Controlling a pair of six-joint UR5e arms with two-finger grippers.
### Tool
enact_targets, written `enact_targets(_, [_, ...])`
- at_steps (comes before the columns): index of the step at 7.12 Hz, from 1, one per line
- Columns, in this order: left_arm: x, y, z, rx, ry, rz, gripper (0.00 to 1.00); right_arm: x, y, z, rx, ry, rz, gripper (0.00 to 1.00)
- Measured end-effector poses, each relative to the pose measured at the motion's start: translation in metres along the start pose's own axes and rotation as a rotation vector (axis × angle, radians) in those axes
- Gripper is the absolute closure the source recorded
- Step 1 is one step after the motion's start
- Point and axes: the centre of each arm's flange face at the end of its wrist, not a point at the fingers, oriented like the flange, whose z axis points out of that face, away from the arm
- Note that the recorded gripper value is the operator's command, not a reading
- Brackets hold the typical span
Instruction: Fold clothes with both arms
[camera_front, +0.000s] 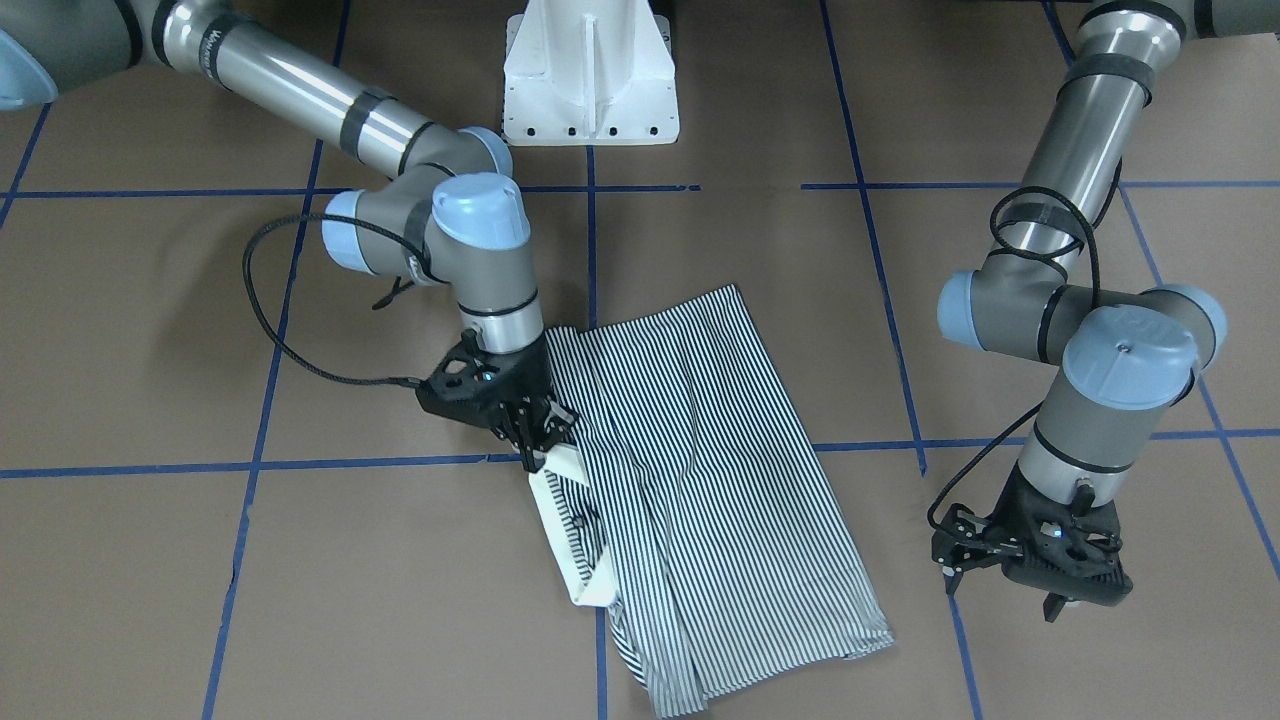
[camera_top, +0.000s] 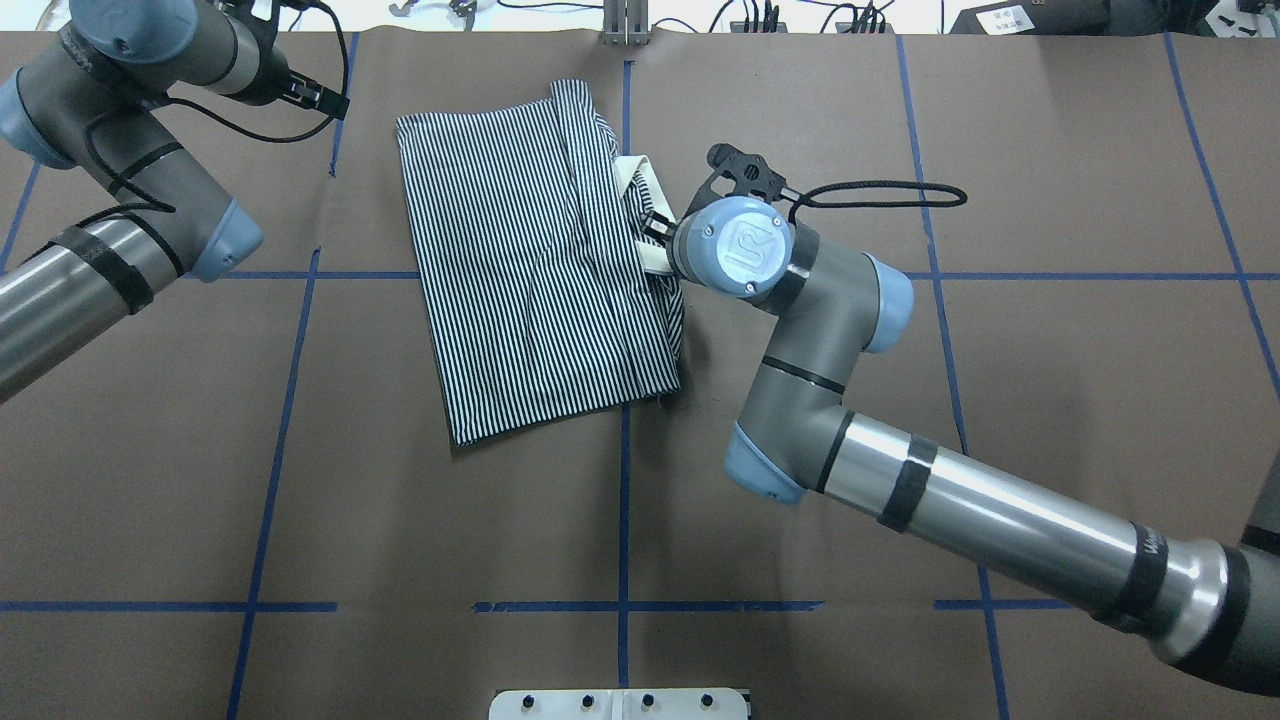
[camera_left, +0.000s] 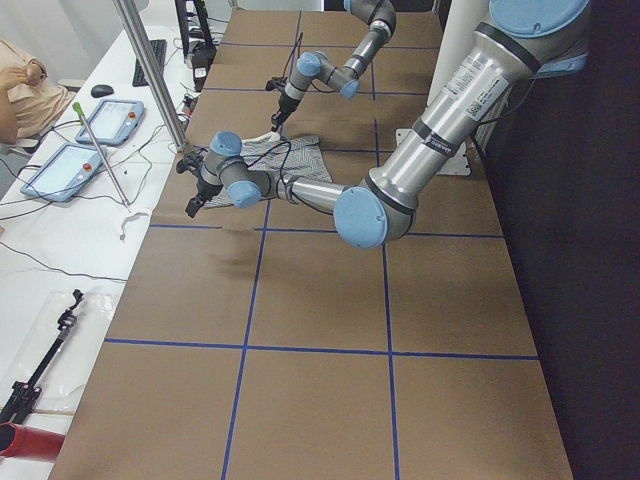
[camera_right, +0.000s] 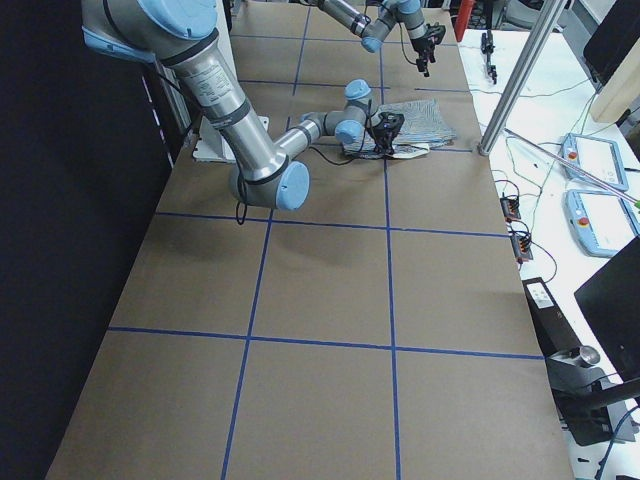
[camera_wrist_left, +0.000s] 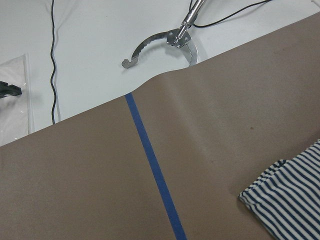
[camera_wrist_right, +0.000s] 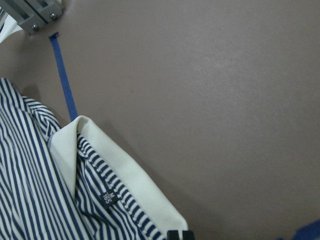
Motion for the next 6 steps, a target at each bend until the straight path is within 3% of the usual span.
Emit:
enact_targets(3, [0.006,0.0,-0.002,0.006,0.009,-0.004,0.0,0.077,0.03,-0.034,-0.012,-0.016,-0.033,1.0])
enact_targets(6, [0.009,0.0,-0.006,0.014,0.015,-0.002,0.0,0.096,0.034,-0.038,-0.013,-0.007,-0.055,1.0])
